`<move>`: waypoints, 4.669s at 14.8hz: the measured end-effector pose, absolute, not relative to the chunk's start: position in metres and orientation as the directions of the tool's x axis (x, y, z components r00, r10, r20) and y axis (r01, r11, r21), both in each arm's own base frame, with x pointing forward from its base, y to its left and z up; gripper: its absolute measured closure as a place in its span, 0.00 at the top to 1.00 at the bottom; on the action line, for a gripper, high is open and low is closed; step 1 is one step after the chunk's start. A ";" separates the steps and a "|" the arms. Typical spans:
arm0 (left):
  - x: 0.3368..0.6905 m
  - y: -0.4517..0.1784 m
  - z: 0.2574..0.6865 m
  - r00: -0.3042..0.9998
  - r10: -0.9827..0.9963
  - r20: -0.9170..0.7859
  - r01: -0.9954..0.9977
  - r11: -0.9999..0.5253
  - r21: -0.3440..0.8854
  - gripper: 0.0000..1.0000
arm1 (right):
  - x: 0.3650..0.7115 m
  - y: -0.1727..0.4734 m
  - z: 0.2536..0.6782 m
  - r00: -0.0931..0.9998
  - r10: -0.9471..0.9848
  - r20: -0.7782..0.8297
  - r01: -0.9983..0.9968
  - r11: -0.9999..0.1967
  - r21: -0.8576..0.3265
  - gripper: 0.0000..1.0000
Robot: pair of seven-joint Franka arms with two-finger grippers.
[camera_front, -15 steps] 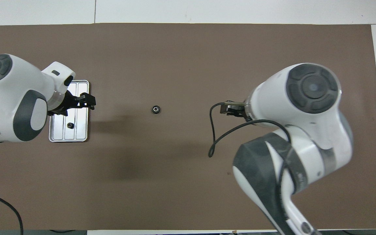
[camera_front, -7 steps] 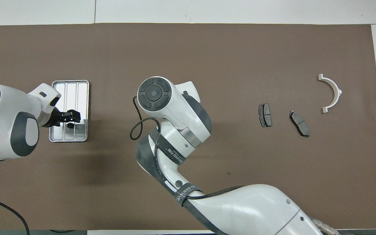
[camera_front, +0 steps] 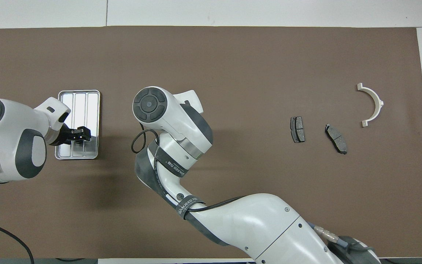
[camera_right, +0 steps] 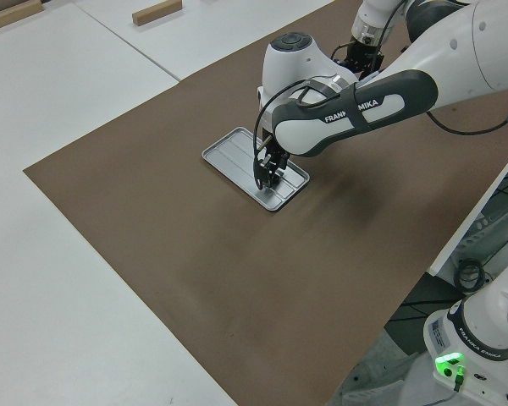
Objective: Place bearing gear from tray to pile
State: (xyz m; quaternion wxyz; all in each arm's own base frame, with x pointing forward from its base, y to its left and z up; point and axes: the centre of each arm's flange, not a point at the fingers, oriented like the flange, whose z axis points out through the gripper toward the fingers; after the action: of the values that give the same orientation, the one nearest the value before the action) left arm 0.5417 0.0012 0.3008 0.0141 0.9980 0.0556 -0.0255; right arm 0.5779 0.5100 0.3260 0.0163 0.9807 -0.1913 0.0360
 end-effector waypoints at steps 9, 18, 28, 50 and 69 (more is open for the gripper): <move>0.538 0.004 0.298 0.992 0.116 -0.053 0.117 -0.993 0.025 0.42 | 0.576 0.520 0.279 0.930 -0.360 0.077 -0.364 -0.930 0.049 0.93; 0.566 0.008 0.367 0.988 0.115 -0.105 0.119 -0.993 0.029 0.23 | 0.585 0.523 0.289 0.925 -0.363 0.108 -0.365 -0.931 -0.001 0.45; 0.575 -0.018 0.420 0.983 0.153 -0.100 0.157 -0.987 0.028 0.23 | 0.632 0.417 0.387 0.972 -0.233 0.013 -0.232 -0.963 0.136 0.35; 0.555 -0.338 0.304 0.949 0.317 -0.004 0.317 -0.948 0.037 0.23 | 0.717 0.032 0.288 0.989 0.135 0.059 0.130 -0.988 0.081 0.35; 0.552 -0.052 0.549 0.976 0.218 -0.015 0.218 -0.976 0.000 1.00 | 0.557 0.454 0.397 0.942 -0.334 0.029 -0.335 -0.942 0.026 1.00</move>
State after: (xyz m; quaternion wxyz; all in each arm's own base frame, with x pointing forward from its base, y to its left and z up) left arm 0.5517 -0.0520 0.5493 0.0009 0.9939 0.1097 -0.0075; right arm 0.5568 0.4536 0.3973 0.0153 0.9853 -0.1697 0.0122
